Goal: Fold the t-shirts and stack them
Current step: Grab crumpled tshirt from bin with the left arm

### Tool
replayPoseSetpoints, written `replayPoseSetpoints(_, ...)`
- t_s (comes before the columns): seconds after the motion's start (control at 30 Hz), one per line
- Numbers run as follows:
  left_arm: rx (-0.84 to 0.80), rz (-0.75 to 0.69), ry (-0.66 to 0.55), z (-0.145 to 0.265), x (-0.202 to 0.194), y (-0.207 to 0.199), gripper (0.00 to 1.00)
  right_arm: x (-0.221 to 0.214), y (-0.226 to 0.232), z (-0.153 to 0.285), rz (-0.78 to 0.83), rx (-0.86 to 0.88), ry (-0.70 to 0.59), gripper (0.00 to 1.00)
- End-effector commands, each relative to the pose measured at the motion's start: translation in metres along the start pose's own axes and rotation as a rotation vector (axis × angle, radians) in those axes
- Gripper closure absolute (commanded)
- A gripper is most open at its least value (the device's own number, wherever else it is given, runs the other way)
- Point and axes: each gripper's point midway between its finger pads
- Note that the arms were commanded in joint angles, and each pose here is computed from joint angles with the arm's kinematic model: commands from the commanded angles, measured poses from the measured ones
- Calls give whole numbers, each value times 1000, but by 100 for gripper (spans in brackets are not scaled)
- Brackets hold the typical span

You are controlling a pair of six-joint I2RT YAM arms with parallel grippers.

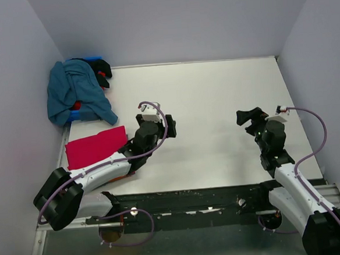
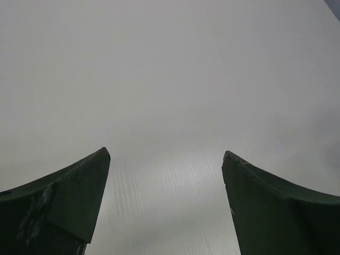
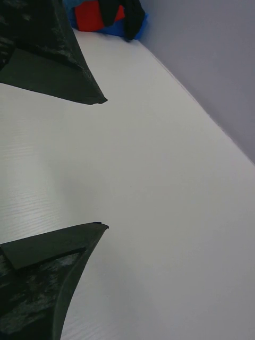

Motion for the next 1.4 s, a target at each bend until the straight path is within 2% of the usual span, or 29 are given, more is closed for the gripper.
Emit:
replayPoseSetpoints(0.0,61,-12,-22,-2,12,6,3,3,3,2,10,17,-16,0)
replayPoseSetpoints(0.17,227,-36,-26,5,24,33,3,1,-2,2,-9,-14,-13,0)
replayPoseSetpoints(0.3,463,-44,-29,19,46,77,1,1,-4,4,-12,-16,-17,0)
replayPoseSetpoints(0.37,551,-19,-10,24,61,100,1,1,-4,5,-20,-9,-25,0)
replayPoseSetpoints(0.53,793,96,-49,44,102,174,1,-1,-2,6,-26,12,-21,0)
replayPoseSetpoints(0.7,927,227,-55,47,121,245,2,-3,0,5,-21,21,-7,0)
replayPoseSetpoints(0.77,990,253,-46,45,123,268,6,-5,2,5,-20,29,4,0)
replayPoseSetpoints(0.93,1021,319,40,11,116,306,10,-8,0,3,-29,27,8,0)
replayPoseSetpoints(1.03,1063,312,144,-8,96,322,14,-10,0,2,-31,25,13,0)
replayPoseSetpoints(1.17,1064,310,151,-27,91,337,19,-11,-3,0,-27,7,23,0)
replayPoseSetpoints(1.3,1082,354,175,-39,76,361,31,-12,-4,0,-25,3,20,0)
replayPoseSetpoints(1.37,1064,364,187,-46,67,366,43,-12,-5,0,-25,0,19,0)
Point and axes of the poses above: each gripper's point midway between its finger pads, its own z axis back along the fingers, its own y axis along the line the jaws close on, x = y × z, and after that the axes turned 1 degree about -z, right-handed
